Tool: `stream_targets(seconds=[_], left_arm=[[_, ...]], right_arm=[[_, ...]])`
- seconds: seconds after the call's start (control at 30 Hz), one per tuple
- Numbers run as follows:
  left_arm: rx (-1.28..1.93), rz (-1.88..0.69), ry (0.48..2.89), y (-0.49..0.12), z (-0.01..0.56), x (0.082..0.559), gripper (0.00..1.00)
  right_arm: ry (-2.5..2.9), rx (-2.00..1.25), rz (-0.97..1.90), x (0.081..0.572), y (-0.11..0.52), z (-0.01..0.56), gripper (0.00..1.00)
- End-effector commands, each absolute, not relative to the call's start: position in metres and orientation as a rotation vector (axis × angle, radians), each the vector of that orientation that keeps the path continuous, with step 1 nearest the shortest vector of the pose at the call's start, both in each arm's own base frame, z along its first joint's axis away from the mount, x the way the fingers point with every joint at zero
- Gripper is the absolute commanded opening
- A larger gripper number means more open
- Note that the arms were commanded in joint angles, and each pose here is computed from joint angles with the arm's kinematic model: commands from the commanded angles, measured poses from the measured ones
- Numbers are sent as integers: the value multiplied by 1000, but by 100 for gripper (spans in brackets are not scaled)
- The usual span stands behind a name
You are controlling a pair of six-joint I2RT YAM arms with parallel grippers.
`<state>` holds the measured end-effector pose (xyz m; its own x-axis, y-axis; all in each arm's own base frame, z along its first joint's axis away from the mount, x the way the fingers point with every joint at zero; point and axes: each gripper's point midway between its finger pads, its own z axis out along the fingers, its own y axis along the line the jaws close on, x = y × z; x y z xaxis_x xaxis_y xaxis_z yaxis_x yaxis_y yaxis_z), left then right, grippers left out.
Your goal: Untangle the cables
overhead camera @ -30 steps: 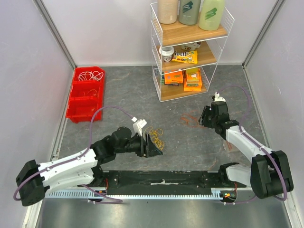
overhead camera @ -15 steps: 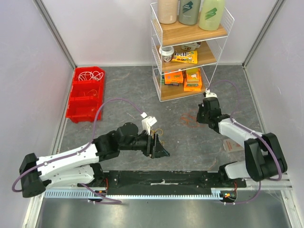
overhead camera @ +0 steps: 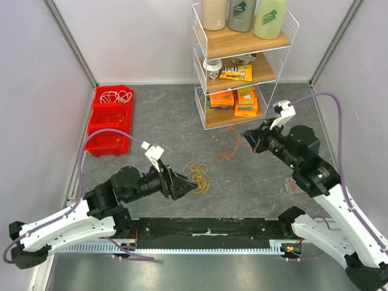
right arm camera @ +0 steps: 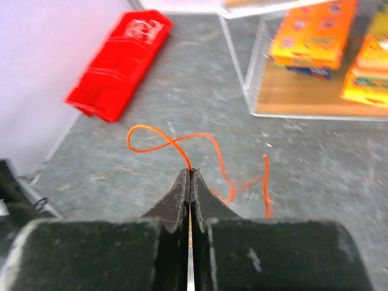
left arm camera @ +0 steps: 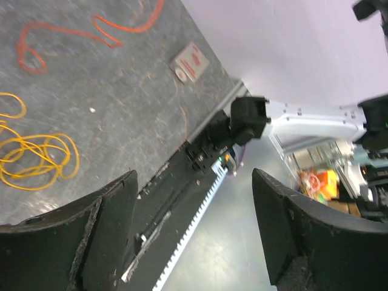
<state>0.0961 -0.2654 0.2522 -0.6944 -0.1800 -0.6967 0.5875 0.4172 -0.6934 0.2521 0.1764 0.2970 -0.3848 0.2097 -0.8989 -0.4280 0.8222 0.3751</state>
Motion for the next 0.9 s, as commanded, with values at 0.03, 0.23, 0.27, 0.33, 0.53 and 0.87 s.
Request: stream_targets(seconds=[0.03, 0.23, 0.27, 0.33, 0.53, 0.87], left_arm=[[235, -1207, 1797, -242, 270, 124, 81], [192, -1127, 1760, -231, 275, 137, 80], [196, -1123, 1758, -231, 276, 137, 80], [212, -1121, 1768, -234, 274, 136, 78], [322, -1130, 1847, -259, 254, 132, 82], [637, -1380, 1719, -326, 262, 107, 89]], right_arm=[[1739, -285, 946, 214, 201, 364, 0], [1557, -333, 1025, 185, 195, 440, 0], [1534, -338, 1035, 181, 194, 449, 0], [1482, -355, 1070, 173, 195, 466, 0], [1369, -399, 1155, 152, 197, 500, 0], [1305, -435, 1202, 136, 196, 523, 0]])
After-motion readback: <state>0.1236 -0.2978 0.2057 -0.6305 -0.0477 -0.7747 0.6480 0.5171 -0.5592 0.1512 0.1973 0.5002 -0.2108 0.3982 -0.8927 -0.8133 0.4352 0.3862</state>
